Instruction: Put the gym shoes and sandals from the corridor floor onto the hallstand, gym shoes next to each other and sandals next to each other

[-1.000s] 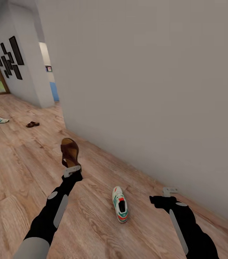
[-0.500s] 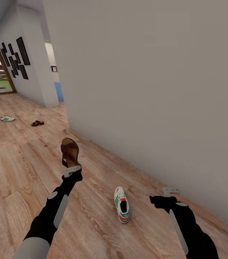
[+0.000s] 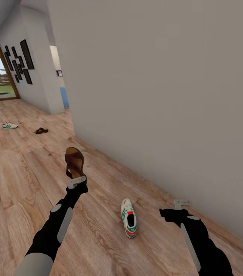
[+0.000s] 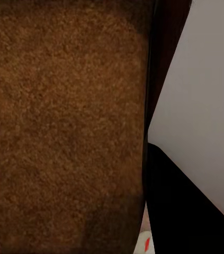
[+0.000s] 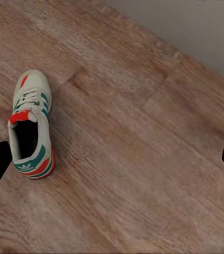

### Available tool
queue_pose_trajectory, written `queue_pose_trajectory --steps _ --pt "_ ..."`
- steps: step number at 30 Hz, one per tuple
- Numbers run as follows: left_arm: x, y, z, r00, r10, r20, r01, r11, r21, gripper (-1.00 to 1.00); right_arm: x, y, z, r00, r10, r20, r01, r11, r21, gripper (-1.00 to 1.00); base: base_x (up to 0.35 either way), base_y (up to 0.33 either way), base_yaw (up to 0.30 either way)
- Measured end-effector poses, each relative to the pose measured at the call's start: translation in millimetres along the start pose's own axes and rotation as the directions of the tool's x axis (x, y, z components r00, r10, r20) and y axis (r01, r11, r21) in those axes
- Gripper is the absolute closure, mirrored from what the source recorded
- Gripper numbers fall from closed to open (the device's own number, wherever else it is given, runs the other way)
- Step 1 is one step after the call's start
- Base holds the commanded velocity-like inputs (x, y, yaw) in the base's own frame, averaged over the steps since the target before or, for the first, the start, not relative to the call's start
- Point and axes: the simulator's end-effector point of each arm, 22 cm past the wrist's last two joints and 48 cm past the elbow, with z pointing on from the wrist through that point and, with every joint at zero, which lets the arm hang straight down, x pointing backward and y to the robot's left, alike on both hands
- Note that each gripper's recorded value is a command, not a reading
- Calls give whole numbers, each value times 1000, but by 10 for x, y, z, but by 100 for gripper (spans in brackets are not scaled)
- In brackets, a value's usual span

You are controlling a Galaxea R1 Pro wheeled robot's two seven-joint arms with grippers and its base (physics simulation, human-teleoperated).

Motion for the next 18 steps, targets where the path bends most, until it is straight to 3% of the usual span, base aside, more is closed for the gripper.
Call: queue_pose_trajectory --steps 6,18 --pt "21 12 5 1000 -1 -4 1 1000 -2 100 16 0 12 1000 0 -4 0 1000 0 -100 0 -194 249" --pt "69 27 17 1000 -1 -12 1 1000 -4 100 52 1 37 1000 1 -12 -1 1000 0 -100 0 -18 267"
